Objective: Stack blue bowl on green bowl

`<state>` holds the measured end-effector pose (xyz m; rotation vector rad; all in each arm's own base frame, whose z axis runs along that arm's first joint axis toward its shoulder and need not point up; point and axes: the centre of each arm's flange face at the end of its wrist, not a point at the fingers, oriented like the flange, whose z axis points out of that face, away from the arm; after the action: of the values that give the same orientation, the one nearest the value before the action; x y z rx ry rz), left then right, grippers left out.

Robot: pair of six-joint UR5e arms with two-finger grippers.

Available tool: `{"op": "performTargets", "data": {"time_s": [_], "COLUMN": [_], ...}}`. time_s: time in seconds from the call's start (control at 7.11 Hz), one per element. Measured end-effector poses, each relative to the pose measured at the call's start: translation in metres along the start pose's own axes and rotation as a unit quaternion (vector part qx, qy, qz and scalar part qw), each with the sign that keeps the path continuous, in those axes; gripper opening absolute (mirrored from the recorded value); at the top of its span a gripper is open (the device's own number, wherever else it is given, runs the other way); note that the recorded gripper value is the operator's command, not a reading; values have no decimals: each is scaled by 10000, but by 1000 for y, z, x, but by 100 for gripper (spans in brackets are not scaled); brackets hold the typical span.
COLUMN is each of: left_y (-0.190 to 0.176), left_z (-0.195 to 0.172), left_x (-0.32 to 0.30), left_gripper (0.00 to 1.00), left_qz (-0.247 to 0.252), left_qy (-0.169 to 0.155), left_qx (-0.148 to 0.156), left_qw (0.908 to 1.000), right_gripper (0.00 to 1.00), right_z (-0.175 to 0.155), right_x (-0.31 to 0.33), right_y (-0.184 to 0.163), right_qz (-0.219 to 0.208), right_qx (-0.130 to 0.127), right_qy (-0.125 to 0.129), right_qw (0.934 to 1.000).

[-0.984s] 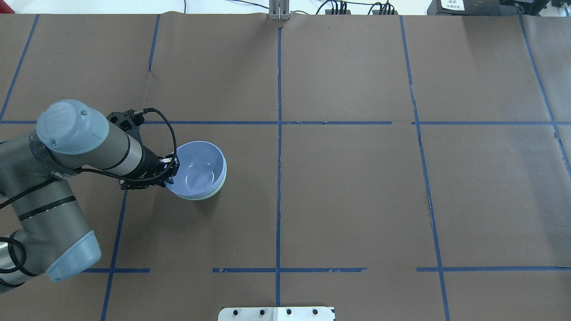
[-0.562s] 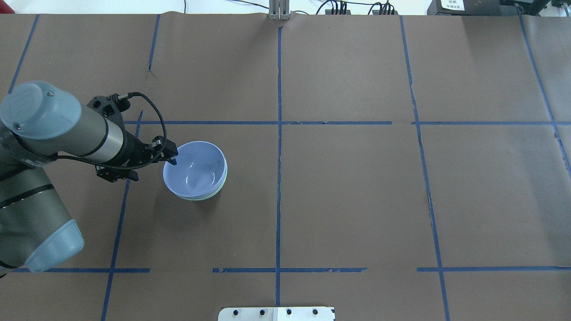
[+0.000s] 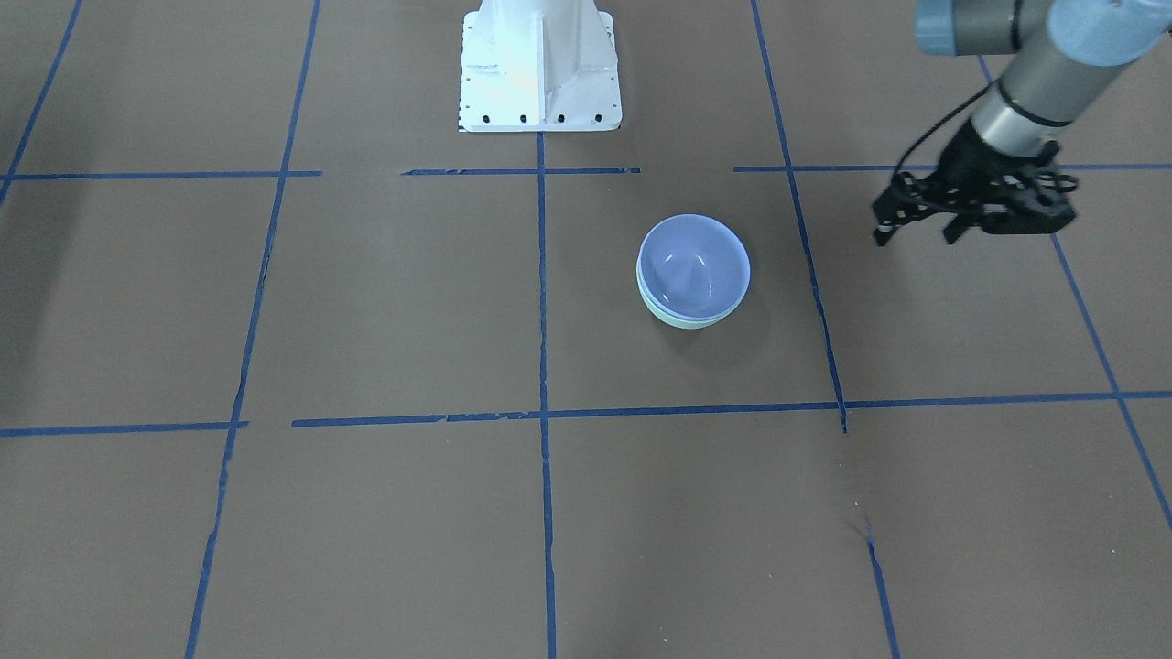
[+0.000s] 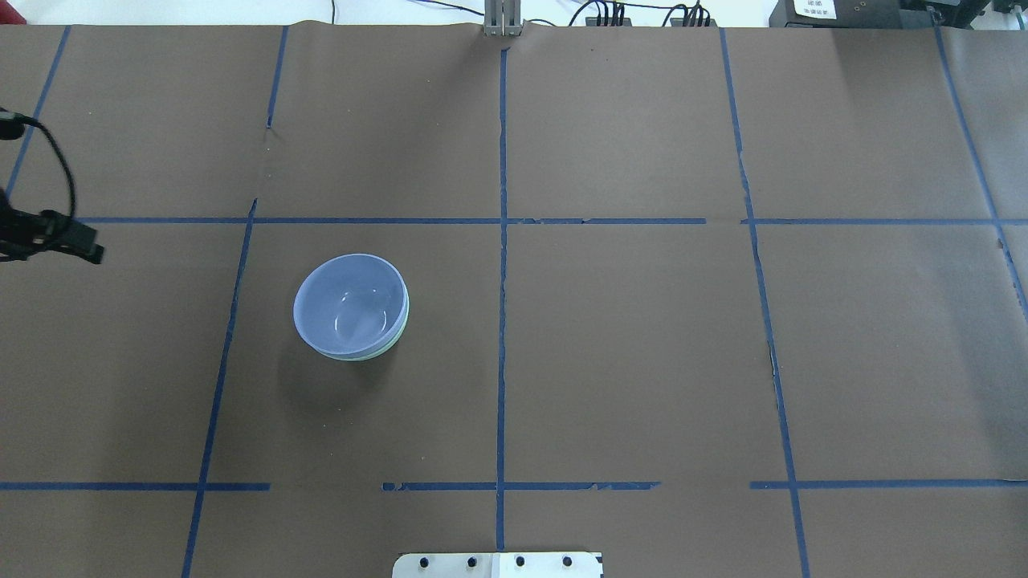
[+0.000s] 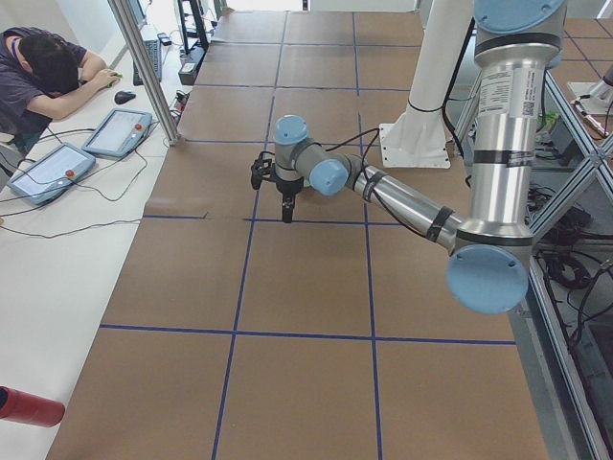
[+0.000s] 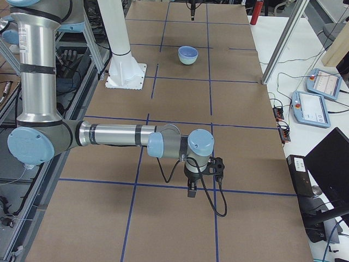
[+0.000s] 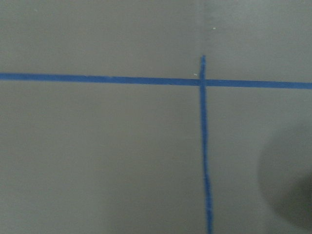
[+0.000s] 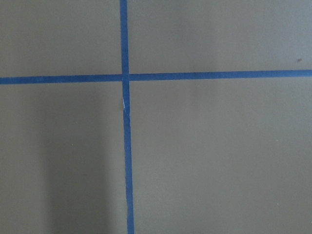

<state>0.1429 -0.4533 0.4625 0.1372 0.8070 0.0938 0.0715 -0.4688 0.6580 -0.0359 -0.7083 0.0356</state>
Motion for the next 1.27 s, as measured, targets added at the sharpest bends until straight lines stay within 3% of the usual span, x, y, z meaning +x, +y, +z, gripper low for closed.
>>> {"op": "performTargets", "data": {"time_s": [0.28,0.56,0.7,1.27], "left_y": [27,63,78,97], "left_z": [-15,-32,-34,-24], "left_x": [-134,-236,-260,-276], "left_gripper": [100,100,100,100], "left_qz": [833,794,641,304], "left_qy": [-409,-627,-629,-116], "left_qx": [-91,-70,-87,-259], "left_qw": [9956,9948,9959,9991], "right_gripper": [100,100,100,100], "right_z": [0,0,-1,0], "right_x": [0,0,0,0], "right_y": [0,0,0,0], "right_qz": [-1,-7,-6,-6], "right_qx": [1,4,6,-1], "right_qy": [0,0,0,0], "right_qw": [10000,10000,10000,10000]}}
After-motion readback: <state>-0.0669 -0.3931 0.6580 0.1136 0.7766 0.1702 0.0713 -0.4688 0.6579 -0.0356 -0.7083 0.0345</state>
